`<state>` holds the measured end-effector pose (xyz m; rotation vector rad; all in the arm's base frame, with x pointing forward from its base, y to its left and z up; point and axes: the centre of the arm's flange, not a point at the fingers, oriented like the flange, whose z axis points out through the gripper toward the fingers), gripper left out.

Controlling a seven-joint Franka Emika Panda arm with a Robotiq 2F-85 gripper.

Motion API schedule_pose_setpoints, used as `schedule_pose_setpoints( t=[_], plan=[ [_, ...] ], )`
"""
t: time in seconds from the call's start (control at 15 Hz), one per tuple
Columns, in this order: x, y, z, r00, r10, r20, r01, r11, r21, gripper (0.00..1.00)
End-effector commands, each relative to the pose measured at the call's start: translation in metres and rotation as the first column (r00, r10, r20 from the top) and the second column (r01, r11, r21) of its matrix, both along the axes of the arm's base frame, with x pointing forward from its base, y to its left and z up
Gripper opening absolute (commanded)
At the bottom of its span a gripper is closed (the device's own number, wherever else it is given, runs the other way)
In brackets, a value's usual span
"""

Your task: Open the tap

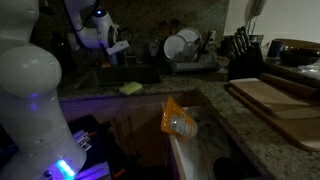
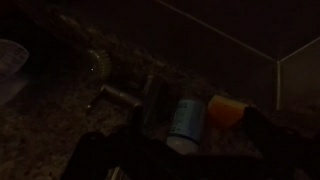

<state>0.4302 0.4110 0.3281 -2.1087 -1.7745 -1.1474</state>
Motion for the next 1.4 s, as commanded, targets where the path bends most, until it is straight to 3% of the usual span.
schedule_pose_setpoints(
  t=[0.0, 0.07, 0.13, 0.2, 0.27, 0.53, 0.67, 0.87, 0.93, 1.13, 1.33],
  plan=[
    [0.003, 0.003, 0.002, 1.000, -0.001, 0.002, 0.001, 1.000, 0.009, 1.00],
    [0.005, 0.004, 0.002, 1.000, -0.001, 0.002, 0.001, 1.000, 0.013, 1.00],
    [0.008, 0.001, 0.001, 0.999, -0.040, -0.027, 0.039, 0.999, -0.023, 1.00],
    [0.018, 0.001, 0.003, 0.996, -0.086, -0.005, 0.086, 0.995, -0.054, 1.00],
    [0.033, 0.006, 0.008, 0.990, -0.131, -0.057, 0.128, 0.990, -0.056, 1.00],
    [0.088, 0.042, 0.039, 0.942, -0.315, -0.117, 0.309, 0.949, -0.068, 1.00],
    [0.099, 0.059, 0.039, 0.909, -0.361, -0.209, 0.358, 0.932, -0.056, 1.00],
    [0.109, 0.071, 0.009, 0.822, -0.453, -0.345, 0.453, 0.887, -0.085, 1.00],
    [0.084, 0.058, 0.029, 0.869, -0.404, -0.284, 0.401, 0.913, -0.071, 1.00],
    [0.097, 0.062, 0.002, 0.833, -0.446, -0.327, 0.443, 0.892, -0.086, 1.00],
    [0.107, 0.051, -0.006, 0.903, -0.382, -0.196, 0.384, 0.923, -0.029, 1.00]
  ],
)
